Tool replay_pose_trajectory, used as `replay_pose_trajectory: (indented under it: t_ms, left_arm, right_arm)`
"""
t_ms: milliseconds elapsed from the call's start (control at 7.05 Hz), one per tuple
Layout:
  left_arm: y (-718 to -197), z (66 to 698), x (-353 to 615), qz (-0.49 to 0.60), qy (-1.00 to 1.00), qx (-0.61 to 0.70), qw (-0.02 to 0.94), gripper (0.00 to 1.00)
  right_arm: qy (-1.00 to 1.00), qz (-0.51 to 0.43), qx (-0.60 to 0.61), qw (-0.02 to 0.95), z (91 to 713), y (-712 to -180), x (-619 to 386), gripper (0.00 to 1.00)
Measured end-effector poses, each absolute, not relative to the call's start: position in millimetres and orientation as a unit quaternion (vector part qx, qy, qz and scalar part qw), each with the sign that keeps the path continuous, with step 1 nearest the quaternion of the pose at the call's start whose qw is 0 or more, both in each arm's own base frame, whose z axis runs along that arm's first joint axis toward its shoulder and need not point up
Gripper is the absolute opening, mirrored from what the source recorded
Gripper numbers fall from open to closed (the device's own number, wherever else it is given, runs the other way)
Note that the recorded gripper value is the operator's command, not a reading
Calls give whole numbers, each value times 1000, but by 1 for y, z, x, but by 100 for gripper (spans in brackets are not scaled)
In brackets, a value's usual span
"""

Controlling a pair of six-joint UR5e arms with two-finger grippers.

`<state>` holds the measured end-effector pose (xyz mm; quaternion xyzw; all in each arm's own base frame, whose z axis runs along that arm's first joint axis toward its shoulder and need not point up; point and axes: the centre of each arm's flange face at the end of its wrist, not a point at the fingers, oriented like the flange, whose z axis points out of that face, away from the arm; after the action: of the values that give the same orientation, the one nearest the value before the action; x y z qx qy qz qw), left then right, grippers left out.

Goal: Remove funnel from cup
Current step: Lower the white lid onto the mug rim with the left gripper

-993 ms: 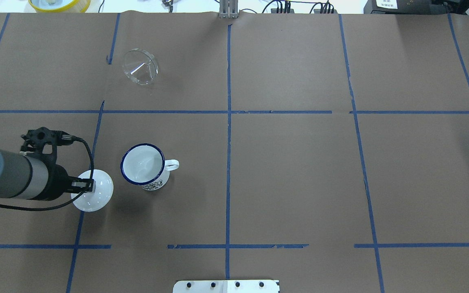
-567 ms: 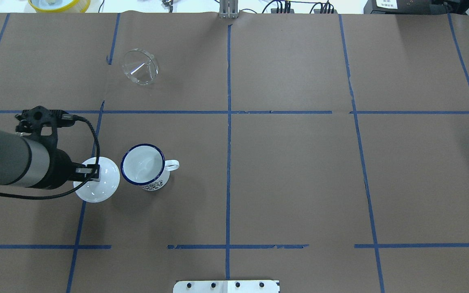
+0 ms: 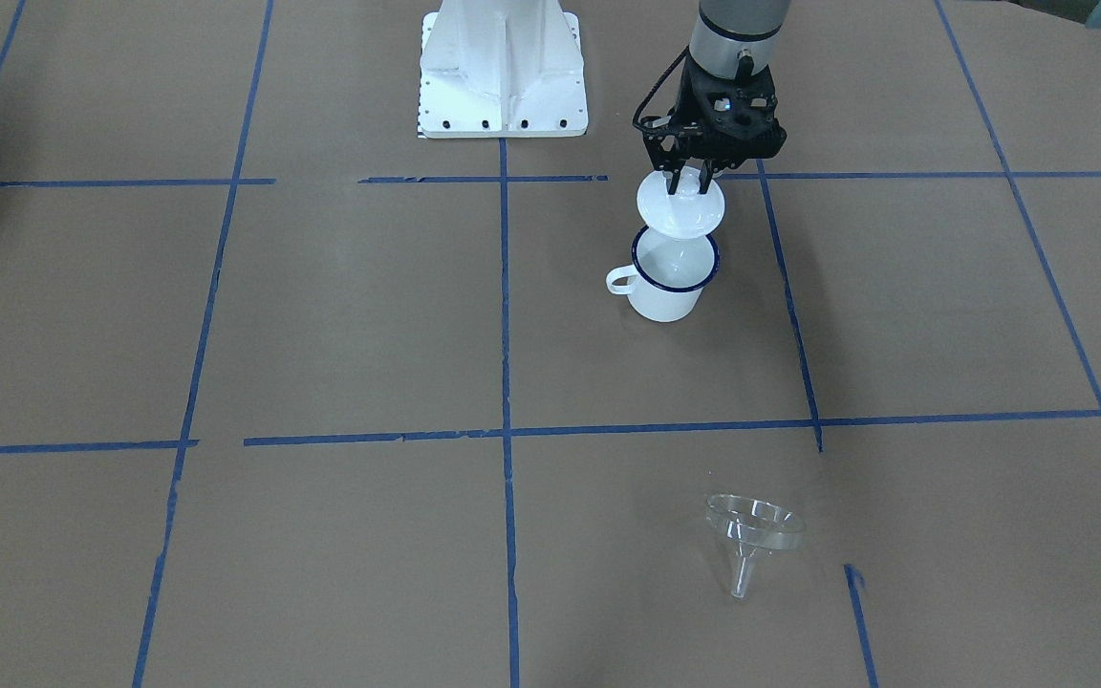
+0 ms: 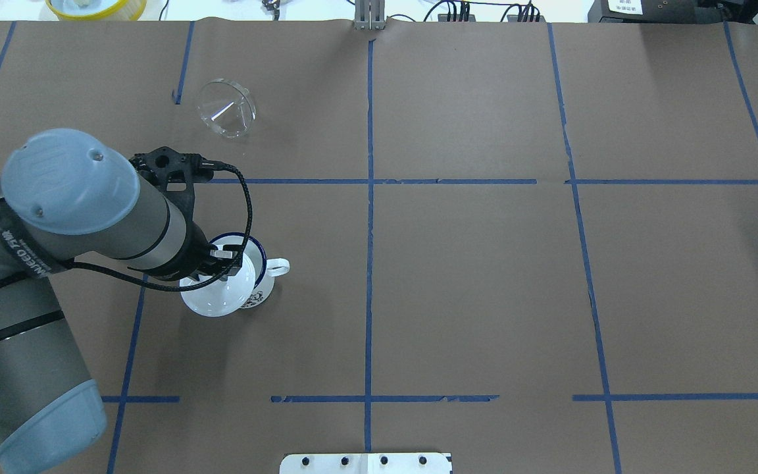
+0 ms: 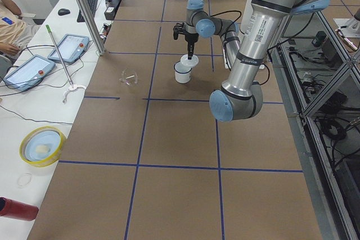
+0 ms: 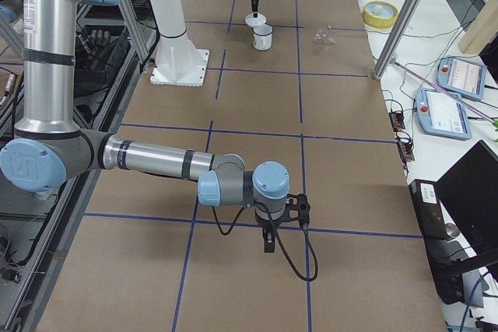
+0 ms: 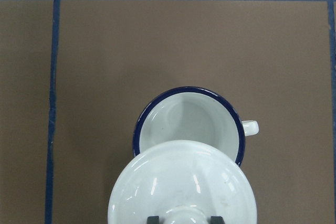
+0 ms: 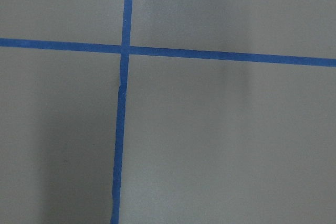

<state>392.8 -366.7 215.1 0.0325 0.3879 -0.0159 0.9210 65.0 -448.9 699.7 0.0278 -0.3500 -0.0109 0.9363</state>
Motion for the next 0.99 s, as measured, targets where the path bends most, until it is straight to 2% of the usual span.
replay_pose_trajectory:
  t_ms: [993]
  left_arm:
    - [-390, 228, 407, -22, 387, 38, 921, 0]
  right_arm:
    - [-350, -11, 28, 936, 700, -449, 65, 100]
